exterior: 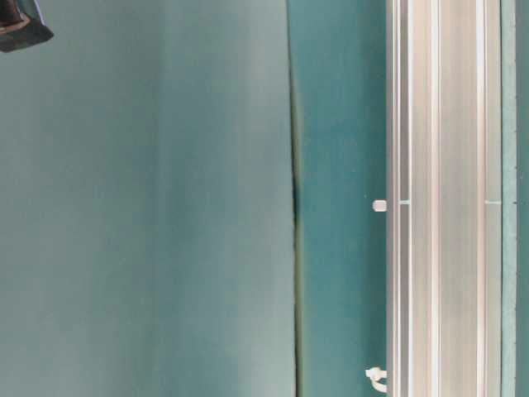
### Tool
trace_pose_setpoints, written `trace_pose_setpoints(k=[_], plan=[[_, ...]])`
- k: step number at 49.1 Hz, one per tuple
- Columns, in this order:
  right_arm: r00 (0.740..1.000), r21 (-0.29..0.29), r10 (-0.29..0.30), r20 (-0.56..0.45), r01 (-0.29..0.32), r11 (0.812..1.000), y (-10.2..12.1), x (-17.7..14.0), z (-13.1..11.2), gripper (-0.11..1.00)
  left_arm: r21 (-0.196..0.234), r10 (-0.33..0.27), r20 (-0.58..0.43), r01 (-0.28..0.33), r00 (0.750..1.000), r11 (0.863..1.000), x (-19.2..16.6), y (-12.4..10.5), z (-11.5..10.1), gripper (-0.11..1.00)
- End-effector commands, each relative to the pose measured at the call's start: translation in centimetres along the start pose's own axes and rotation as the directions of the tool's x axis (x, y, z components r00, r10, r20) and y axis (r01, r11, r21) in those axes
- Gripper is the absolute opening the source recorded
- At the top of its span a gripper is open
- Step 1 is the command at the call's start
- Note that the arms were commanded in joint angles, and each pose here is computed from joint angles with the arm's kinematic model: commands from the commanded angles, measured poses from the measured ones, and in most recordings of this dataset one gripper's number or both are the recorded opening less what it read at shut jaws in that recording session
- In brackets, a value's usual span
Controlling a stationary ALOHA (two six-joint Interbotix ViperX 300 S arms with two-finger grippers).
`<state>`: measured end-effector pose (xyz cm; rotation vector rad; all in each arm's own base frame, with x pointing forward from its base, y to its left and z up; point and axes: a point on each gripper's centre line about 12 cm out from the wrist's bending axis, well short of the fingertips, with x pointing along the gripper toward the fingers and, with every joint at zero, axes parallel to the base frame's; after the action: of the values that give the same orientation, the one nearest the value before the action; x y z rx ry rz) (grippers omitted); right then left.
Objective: Lift the large metal rail with both hands.
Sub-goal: 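Close both grippers on the rail near its left and right ends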
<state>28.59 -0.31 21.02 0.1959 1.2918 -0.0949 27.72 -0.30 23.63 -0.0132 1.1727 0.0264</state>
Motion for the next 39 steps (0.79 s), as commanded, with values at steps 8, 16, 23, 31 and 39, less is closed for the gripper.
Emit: trace_pose_setpoints(k=[8,16,23,31,39], plan=[[1.0,-0.067,-0.028,-0.001,0.028,0.997,0.3,1.3,0.3,0.96,0.013,-0.008,0.015,0.007,1.0,1.0,0.6,-0.6,0.0,0.92],[1.0,-0.078,-0.03,-0.005,0.03,0.996,0.4,2.0,0.4,0.97,0.014,-0.009,0.022,0.009,1.0,1.0,1.5,-0.7,0.1,0.98],[0.999,-0.084,-0.03,-0.012,0.029,0.996,0.5,2.7,0.4,0.97,0.008,-0.01,0.021,0.01,1.0,1.0,2.5,-0.7,0.2,0.99],[0.999,-0.087,-0.03,-0.016,0.029,0.996,0.5,3.7,0.1,0.97,-0.007,-0.011,0.011,0.011,1.0,1.0,4.1,-0.8,0.0,0.99],[0.999,-0.091,-0.031,-0.019,0.029,0.995,0.5,4.8,-0.1,0.97,-0.016,-0.012,0.011,0.012,1.0,1.0,6.1,-0.8,-0.6,0.99]])
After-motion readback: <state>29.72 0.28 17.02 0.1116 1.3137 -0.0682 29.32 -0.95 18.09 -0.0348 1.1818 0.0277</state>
